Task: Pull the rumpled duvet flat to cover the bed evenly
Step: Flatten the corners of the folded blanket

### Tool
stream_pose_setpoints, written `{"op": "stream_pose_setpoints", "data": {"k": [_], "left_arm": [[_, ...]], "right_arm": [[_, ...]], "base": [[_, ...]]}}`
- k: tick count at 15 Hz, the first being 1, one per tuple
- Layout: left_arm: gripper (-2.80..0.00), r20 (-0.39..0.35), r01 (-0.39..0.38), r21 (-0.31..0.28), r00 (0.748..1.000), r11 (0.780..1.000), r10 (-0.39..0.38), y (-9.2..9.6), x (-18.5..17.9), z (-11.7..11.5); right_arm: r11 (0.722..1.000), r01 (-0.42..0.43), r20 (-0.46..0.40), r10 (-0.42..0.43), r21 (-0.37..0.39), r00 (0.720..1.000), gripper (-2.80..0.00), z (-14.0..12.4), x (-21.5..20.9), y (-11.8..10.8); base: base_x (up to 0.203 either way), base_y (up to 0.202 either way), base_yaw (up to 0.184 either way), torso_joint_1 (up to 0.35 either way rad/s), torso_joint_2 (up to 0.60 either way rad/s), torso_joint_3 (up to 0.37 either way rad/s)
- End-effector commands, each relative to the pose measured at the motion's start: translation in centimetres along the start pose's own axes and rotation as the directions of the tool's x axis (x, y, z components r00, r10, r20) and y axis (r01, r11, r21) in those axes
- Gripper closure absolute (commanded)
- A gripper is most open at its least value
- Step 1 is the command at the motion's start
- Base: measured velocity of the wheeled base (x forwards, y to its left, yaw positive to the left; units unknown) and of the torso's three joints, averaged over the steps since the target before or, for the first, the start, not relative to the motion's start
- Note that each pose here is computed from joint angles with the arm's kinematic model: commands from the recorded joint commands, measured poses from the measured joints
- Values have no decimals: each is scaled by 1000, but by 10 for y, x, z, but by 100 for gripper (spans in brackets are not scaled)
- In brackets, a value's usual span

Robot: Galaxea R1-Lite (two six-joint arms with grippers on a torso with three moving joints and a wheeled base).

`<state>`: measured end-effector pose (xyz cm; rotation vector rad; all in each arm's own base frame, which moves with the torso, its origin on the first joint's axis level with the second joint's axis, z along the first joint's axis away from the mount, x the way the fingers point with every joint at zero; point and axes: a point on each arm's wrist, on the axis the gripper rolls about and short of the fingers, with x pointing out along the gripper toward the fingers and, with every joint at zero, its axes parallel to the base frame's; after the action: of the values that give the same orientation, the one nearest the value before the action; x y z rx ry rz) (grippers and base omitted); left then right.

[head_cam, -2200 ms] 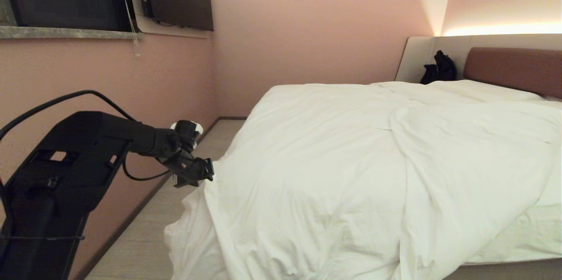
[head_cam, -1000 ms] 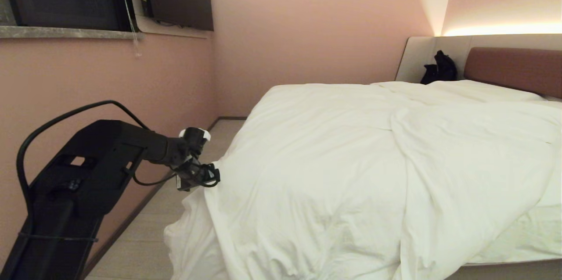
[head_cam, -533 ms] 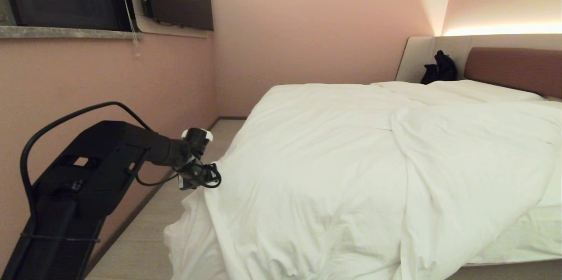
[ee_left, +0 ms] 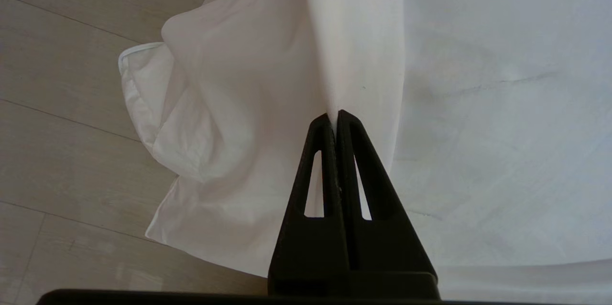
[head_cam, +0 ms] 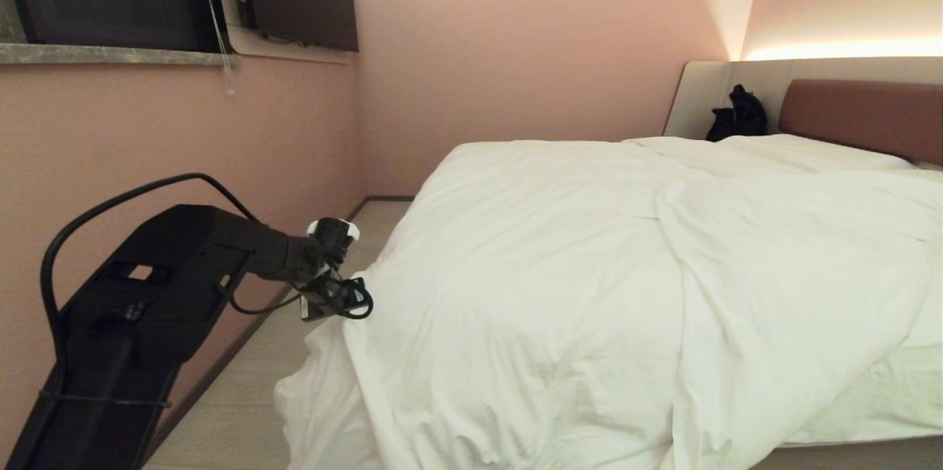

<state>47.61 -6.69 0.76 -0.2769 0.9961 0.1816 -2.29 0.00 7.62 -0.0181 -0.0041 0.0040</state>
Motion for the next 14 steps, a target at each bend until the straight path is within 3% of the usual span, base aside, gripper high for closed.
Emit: {"op": "stream_pose_setpoints", "data": {"k": [1,4,6,7,9,12,14], "left_arm": [[0,0,-2,-2,1000,1000,2,0,0,0],[0,7,-29,0,1000,1000,29,1,0,0],[0,52,-127,-12,990,992,128,9,1,3],[0,62,-153,-34,986,988,155,19,-1,9],[0,63,-166,-40,984,985,168,23,-1,10],[0,50,-267,-94,961,959,273,58,11,13],[0,43,-286,-109,956,952,292,68,12,14]], "right_arm": [[1000,-1,1,1,0,1000,0,0,0,0],[1000,-1,1,1,0,1000,0,0,0,0],[1000,-1,1,1,1,1000,0,0,0,0],[1000,1,1,-1,3,1000,0,0,0,0],[1000,1,1,-1,8,1000,0,0,0,0],[1000,1,1,-1,9,1000,0,0,0,0],[1000,1,1,-1,9,1000,0,0,0,0]], "base": [[0,0,0,0,0,0],[0,0,0,0,0,0],[0,0,0,0,0,0],[0,0,0,0,0,0],[0,0,0,0,0,0],[0,0,0,0,0,0],[0,0,0,0,0,0]]}}
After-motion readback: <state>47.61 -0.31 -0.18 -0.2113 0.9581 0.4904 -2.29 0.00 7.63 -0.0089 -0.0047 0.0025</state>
